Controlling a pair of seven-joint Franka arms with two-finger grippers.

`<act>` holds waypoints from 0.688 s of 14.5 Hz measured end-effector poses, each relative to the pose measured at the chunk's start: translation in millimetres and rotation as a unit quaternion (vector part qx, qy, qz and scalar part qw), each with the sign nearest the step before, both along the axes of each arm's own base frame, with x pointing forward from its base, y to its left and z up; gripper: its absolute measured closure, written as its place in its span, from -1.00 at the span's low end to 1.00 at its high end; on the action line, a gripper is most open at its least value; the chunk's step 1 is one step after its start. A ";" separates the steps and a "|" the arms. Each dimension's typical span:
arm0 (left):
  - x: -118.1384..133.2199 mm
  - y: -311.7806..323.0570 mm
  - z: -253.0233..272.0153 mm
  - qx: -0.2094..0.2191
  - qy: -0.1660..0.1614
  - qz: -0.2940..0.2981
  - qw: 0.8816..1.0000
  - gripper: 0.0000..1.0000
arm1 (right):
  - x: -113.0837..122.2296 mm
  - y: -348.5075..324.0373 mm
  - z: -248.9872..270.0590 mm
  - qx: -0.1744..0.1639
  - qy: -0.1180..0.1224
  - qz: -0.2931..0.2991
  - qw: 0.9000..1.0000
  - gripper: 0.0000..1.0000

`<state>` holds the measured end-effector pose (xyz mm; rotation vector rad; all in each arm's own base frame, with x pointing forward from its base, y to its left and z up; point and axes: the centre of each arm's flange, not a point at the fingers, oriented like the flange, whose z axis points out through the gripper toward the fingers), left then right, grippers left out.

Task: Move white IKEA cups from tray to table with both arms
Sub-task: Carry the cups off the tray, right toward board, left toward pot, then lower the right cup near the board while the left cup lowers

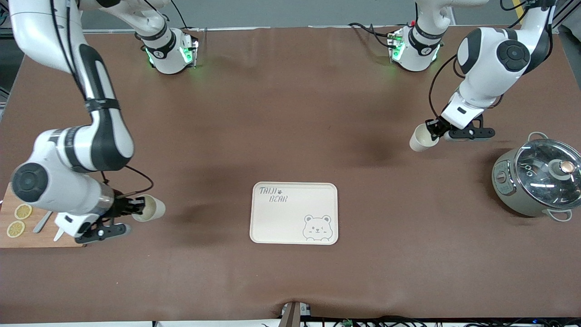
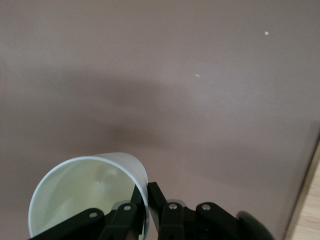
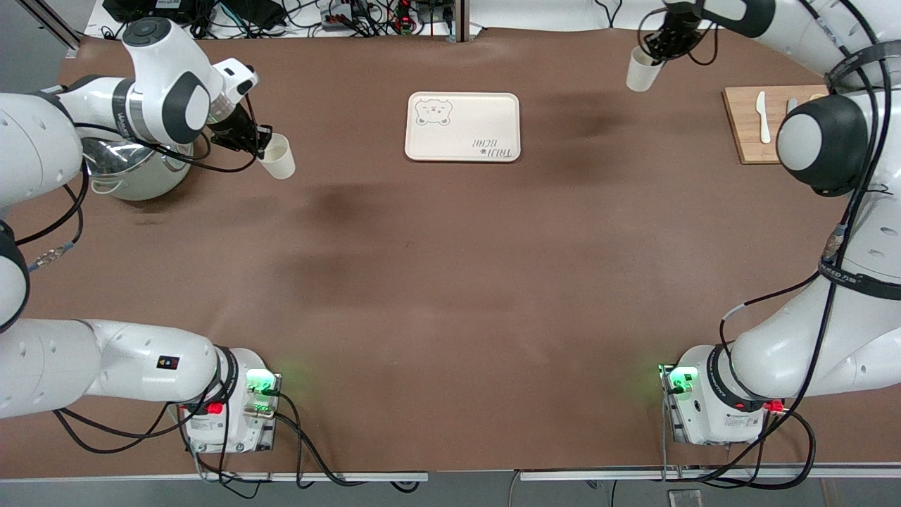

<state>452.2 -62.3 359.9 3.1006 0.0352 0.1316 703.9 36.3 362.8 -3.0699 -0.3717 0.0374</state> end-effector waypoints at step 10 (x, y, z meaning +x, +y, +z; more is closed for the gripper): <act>-29.0 23.1 -45.0 -0.003 -0.041 -0.003 0.999 0.94 | -31.4 -56.1 -100.6 0.007 -0.063 0.038 0.997 0.84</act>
